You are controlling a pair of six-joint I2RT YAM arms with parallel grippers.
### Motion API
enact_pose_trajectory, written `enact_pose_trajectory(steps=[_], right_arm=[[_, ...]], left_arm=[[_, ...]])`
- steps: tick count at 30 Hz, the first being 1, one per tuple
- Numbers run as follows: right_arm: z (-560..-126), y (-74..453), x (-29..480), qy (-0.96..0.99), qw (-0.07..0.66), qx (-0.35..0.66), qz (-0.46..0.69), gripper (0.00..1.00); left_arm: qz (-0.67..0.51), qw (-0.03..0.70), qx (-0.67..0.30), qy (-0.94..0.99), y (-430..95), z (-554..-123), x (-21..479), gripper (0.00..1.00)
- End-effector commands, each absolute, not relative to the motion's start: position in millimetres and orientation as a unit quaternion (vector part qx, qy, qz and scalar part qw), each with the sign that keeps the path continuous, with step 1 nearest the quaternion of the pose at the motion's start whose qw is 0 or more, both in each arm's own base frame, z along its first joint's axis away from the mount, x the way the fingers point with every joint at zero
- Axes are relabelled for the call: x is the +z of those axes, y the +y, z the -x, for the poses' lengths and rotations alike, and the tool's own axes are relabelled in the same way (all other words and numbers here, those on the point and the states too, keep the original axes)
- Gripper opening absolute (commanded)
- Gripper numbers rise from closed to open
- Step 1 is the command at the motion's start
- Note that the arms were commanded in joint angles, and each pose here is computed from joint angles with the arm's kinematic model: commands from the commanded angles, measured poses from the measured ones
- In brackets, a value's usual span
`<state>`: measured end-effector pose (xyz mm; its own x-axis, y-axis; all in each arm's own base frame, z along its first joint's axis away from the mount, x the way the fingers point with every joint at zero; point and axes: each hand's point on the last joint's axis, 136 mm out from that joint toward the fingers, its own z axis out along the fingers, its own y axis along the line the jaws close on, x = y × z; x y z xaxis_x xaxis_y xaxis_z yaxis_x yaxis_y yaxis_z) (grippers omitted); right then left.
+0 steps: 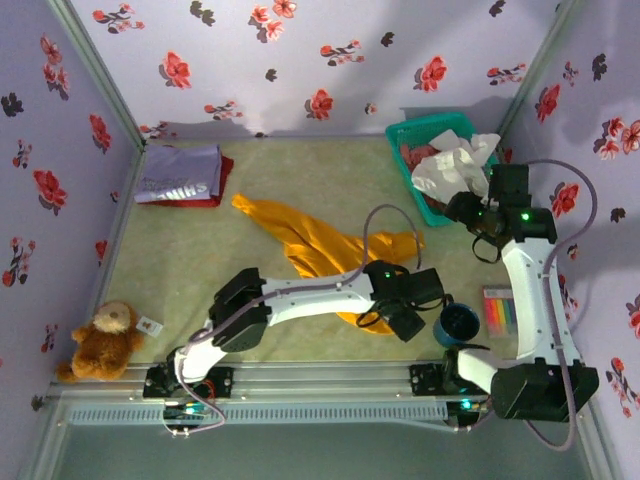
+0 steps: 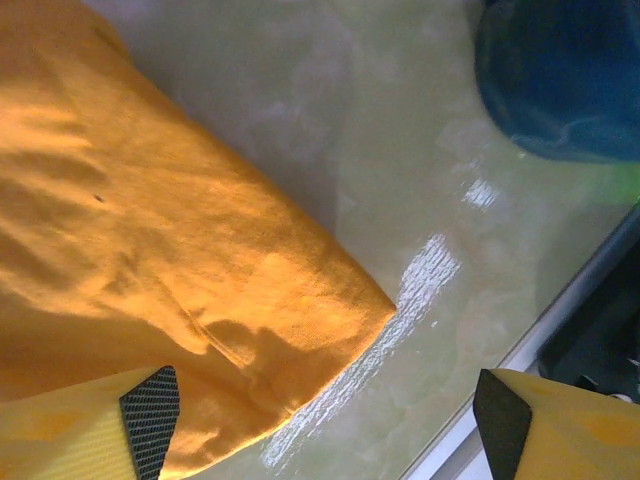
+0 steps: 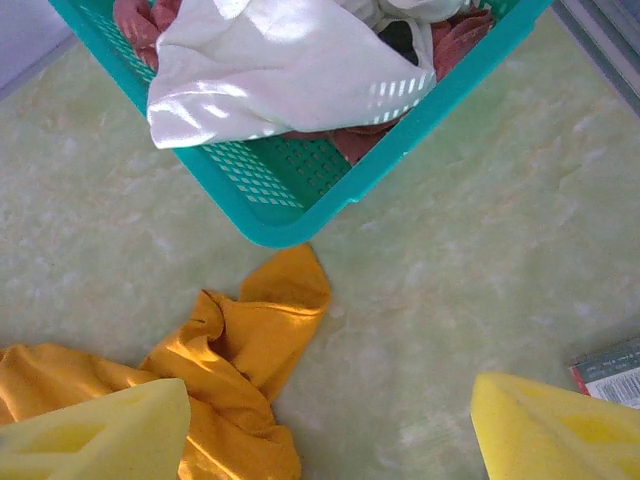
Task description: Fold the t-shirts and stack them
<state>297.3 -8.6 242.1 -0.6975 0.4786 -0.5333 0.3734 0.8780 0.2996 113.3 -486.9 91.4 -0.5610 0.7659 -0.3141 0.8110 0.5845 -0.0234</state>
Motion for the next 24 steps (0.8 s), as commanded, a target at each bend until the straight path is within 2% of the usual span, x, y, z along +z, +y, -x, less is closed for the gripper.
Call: enact_pose_trajectory(steps=[1,10,17,24], right_arm=[[-295.4,-6.0,233.3,0.926,0.294,0.093,-0.218,0.75],[-299.3,-11.8,231.9,0.926,0.291,0.097,-0.220,0.76],[-297.0,-16.5,226.7,0.927,0.288,0.097,-0.222,0.76],[-293.4,-25.8,228.7,0.918,0.292,0.114,-0.244,0.76]], left_arm=[[-0.453,0.082,-0.039,0.887,-470.8,-106.9,77.7,0.80],[-0.465,0.033,-0.027,0.884,-480.8,-99.9,55.4,0.79],[-0.450,0.004,-0.012,0.893,-470.2,-107.7,37.8,0.70],[-0.444,-0.024,-0.042,0.895,-475.0,-105.4,31.1,0.69]])
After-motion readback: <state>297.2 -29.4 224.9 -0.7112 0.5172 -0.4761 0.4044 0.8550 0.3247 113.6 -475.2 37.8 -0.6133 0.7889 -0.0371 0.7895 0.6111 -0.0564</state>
